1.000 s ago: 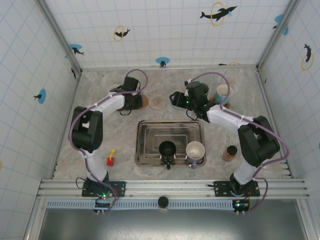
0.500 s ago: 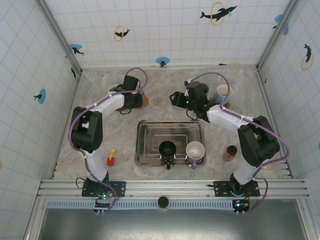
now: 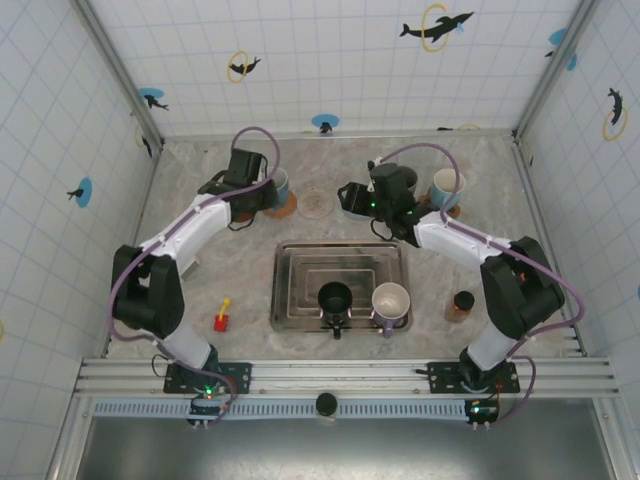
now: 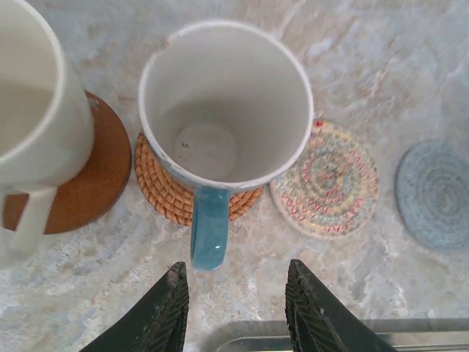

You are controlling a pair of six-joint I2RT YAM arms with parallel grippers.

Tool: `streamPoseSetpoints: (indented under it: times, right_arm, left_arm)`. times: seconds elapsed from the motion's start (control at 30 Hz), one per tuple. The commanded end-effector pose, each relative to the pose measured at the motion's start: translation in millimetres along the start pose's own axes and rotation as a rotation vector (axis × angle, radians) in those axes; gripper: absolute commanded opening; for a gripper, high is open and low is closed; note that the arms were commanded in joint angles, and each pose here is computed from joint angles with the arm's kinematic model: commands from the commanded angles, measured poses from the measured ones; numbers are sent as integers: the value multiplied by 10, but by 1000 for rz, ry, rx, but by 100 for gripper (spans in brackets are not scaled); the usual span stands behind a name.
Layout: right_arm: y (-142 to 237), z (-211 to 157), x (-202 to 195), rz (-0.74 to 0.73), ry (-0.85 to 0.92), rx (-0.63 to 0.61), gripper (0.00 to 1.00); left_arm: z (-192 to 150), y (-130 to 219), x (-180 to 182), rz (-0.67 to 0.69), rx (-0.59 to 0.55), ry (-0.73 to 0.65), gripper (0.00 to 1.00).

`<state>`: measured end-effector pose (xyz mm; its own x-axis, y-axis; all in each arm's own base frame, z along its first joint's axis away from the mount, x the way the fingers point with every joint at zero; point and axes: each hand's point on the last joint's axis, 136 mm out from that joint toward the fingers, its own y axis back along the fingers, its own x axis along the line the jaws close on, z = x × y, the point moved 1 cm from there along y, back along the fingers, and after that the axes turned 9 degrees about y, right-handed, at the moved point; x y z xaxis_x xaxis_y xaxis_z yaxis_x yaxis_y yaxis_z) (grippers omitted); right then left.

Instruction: Place the cup by the coaster

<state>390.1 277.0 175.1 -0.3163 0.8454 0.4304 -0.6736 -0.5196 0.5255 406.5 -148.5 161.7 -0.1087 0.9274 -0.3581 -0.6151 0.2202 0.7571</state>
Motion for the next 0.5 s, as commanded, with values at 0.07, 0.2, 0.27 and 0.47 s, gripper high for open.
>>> streamPoseSetpoints:
  times: [0.07,0.2,0.27,0.47]
  right_arm:
    - [226,180,57,-48,41,-47,68]
    - [389,222,86,-103,99,-49,68]
    - [483,224,96,-136,135,-42,68]
    - [837,77,120,-228,269,61,68]
  left_arm:
    - [112,369,-43,-49,-137,52,39]
    - [48,522,-36,-74,-173,41,37]
    - [14,555,-61,-89,-176,26,37]
    - [22,600,-65,-93,-214,12,37]
